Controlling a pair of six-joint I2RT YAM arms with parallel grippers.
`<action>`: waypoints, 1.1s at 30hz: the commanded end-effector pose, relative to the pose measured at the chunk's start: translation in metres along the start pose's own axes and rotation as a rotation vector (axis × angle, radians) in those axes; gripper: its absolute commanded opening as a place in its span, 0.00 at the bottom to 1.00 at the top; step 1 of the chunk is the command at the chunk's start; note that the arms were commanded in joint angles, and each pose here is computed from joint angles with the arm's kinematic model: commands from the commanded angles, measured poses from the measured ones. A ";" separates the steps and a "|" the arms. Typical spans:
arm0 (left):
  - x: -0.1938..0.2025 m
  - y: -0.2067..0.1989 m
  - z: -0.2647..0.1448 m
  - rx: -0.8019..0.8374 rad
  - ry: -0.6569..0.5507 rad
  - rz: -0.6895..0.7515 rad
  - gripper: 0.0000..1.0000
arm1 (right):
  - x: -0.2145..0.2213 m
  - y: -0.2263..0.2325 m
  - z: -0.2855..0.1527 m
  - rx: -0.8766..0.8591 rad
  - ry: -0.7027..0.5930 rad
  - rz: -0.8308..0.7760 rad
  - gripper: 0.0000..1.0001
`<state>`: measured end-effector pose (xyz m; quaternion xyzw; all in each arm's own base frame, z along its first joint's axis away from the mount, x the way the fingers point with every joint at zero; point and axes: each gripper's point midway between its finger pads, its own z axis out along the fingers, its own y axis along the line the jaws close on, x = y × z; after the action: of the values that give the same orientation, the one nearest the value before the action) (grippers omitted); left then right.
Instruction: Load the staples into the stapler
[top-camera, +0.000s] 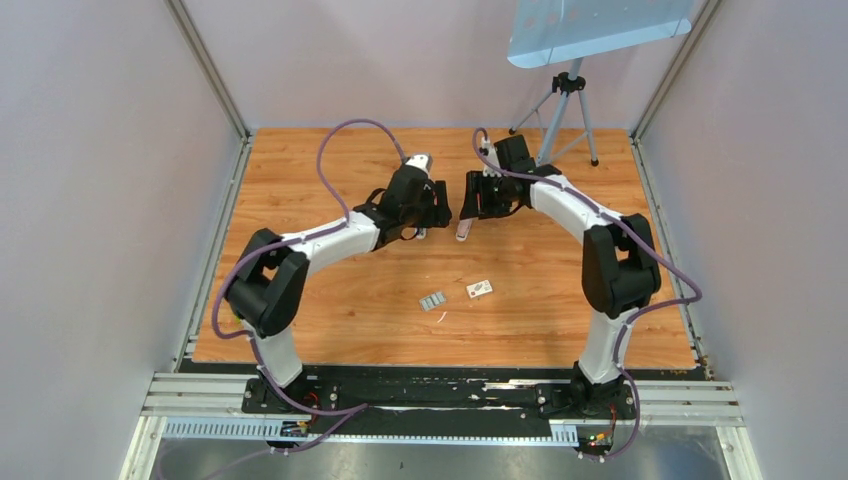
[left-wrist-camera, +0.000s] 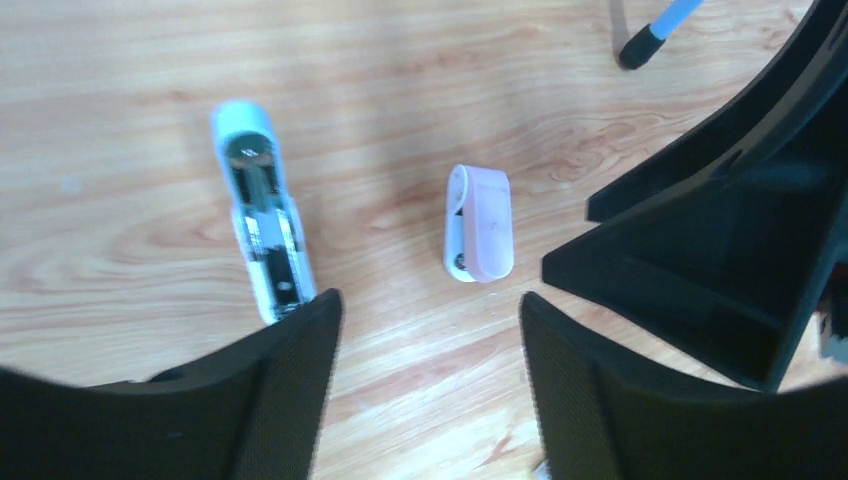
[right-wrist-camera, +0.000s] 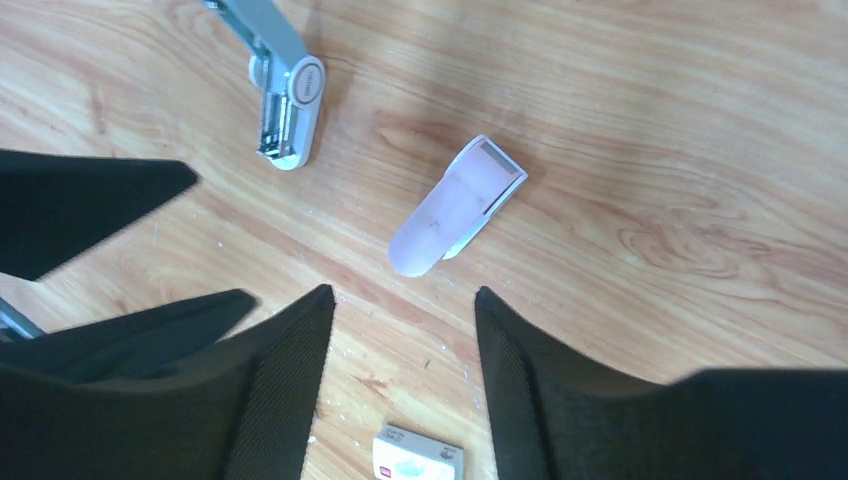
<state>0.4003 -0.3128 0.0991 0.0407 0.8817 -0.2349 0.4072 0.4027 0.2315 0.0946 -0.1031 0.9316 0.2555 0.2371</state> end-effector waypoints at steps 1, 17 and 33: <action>-0.035 0.012 -0.045 -0.096 -0.044 0.115 0.74 | 0.007 0.011 -0.029 0.032 -0.011 -0.042 0.65; 0.026 0.052 -0.129 -0.080 0.110 0.071 0.97 | 0.094 0.035 -0.067 0.136 0.048 -0.270 1.00; 0.091 0.075 -0.171 -0.039 0.053 -0.113 0.79 | 0.157 0.102 -0.025 0.088 0.144 -0.331 0.46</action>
<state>0.2457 -0.1795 0.1029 0.0093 0.9020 -0.2181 0.3725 0.2406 0.2813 0.0922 -0.2568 0.9233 0.1762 0.2249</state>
